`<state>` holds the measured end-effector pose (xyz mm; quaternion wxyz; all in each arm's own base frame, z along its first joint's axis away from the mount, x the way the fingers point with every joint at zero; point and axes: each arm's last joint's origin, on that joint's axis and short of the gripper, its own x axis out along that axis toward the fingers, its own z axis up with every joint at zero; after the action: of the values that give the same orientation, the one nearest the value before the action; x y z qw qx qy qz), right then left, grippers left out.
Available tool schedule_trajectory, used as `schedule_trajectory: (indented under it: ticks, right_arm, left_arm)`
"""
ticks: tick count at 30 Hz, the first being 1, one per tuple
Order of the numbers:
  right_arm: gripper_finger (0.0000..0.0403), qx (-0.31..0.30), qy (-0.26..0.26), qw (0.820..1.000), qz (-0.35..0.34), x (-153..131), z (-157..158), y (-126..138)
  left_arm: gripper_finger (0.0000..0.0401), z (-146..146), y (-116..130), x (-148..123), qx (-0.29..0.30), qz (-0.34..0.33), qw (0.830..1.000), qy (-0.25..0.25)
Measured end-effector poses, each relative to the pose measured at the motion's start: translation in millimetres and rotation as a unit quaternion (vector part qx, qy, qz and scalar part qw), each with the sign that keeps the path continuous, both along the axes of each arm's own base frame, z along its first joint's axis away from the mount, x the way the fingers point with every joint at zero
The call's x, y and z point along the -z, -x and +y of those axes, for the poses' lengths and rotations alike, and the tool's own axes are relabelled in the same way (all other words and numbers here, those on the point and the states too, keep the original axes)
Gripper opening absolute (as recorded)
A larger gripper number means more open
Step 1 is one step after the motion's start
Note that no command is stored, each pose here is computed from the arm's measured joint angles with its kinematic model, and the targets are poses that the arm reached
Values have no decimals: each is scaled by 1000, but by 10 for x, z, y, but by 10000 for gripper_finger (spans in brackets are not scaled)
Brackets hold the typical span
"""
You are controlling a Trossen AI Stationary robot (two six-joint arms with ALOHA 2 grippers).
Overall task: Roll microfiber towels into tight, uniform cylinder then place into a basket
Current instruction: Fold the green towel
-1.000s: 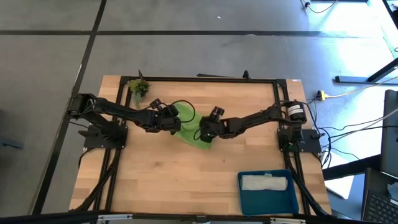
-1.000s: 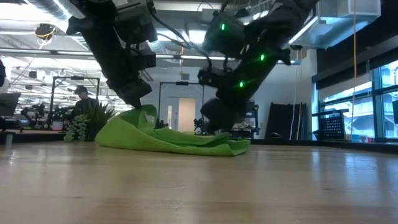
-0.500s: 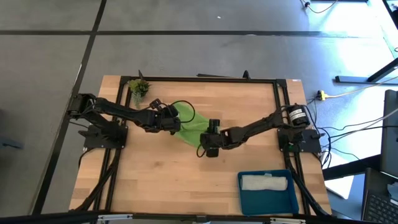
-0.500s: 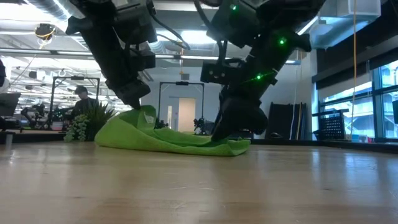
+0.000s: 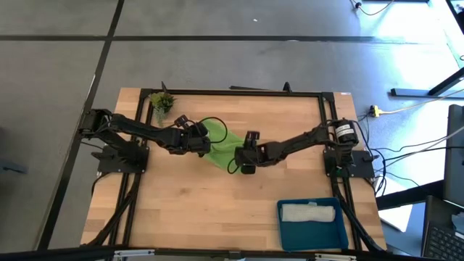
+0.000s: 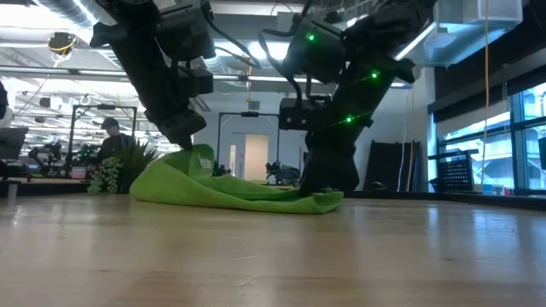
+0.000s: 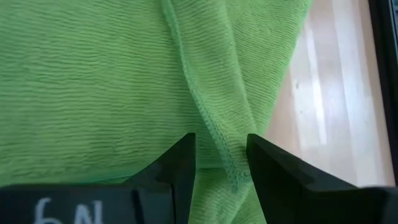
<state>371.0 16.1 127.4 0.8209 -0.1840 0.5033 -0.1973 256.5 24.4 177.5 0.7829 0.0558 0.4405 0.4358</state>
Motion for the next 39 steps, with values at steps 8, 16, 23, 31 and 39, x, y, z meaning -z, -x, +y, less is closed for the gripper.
schedule_trajectory:
  ticks: [8, 16, 23, 31, 39]
  right_arm:
    - [121, 28, 2, 1000, -8, -3, -107, -3]
    - [10, 71, -14, 997, -26, -1, -216, 1]
    - [6, 74, -23, 995, -56, -308, -211, 70]
    - [4, 81, -26, 986, -141, -1006, -223, 308]
    - [2, 87, 1, 964, -252, -1765, -296, 726]
  left_arm:
    - [0, 0, 0, 0, 0, 0, 1000, 0]
    - [0, 0, -1, 0, 17, 19, 1000, -6]
    - [0, 10, -13, -243, 66, 14, 998, 0]
    - [0, 69, 210, -888, 112, -46, 992, -40]
    - [0, 165, 616, -1734, 124, -146, 975, -108]
